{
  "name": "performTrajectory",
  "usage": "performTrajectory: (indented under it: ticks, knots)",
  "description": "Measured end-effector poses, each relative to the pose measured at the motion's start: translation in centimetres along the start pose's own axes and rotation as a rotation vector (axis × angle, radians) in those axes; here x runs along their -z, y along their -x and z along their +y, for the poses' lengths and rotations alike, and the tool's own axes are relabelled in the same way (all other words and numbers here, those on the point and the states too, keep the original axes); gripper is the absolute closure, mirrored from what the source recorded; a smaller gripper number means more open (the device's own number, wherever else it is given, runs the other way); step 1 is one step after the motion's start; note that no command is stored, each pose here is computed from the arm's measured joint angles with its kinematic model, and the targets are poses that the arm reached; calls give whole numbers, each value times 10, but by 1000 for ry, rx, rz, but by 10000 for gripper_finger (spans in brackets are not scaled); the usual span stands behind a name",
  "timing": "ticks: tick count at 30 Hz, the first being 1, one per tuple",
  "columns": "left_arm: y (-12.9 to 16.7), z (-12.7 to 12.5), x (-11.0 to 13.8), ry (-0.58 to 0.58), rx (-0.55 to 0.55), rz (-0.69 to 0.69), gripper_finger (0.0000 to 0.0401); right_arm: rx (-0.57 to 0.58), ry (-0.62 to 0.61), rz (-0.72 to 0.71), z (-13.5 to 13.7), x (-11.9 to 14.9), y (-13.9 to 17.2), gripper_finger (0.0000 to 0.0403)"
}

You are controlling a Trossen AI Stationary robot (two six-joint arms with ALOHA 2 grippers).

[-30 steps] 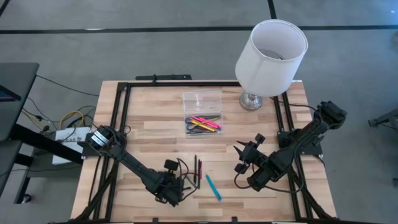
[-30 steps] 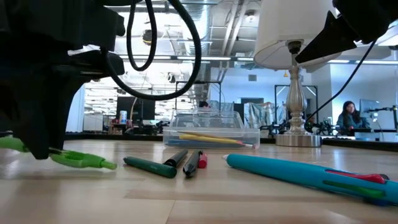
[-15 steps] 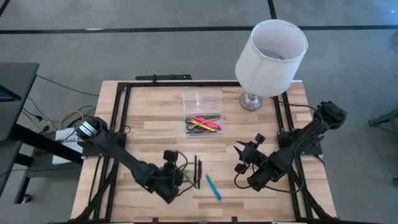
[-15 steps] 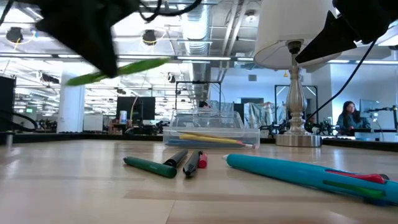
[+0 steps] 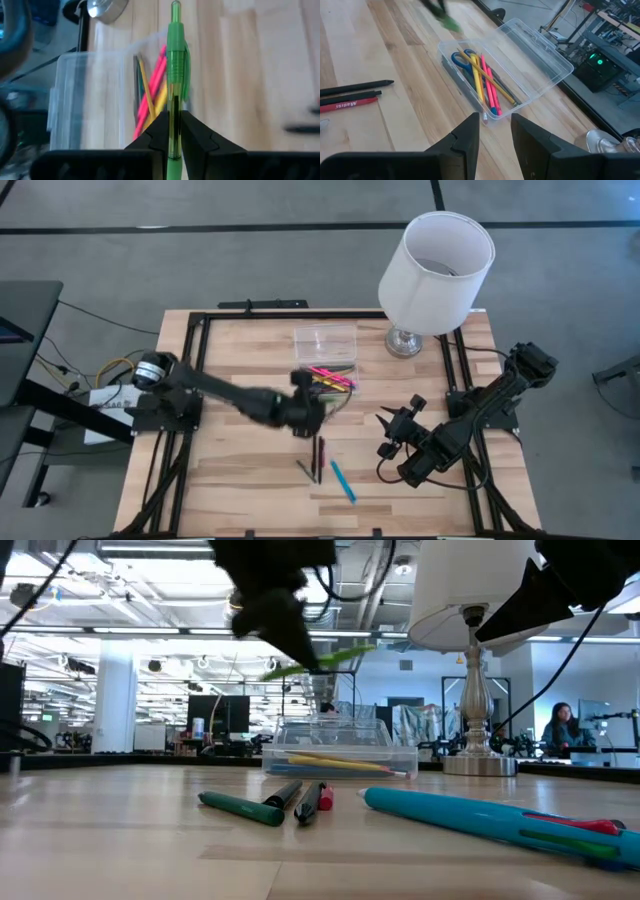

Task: Pick & place school supplies into a supply box
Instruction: Put the light green pen into the supply box

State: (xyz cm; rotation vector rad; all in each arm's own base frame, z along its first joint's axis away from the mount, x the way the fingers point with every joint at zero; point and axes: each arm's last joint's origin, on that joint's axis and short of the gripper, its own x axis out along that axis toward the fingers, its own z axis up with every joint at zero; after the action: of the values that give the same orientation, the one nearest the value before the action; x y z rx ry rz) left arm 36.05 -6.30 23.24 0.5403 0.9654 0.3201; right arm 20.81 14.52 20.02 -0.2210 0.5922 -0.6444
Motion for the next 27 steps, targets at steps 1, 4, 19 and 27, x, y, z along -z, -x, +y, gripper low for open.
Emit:
performTrajectory:
  ticks: [1,4,19,27]
  knots:
    - [-6,9,-1,5,15,-14,378,0,1,0,0,0,0,294]
    - [-23,34,-1,35,30,-36,380,1,2,1,0,0,0,294]
    - [-86,93,24,192,192,-12,378,3,7,2,-1,0,0,294]
    - [-113,85,29,173,186,19,378,0,10,9,-1,1,0,294]
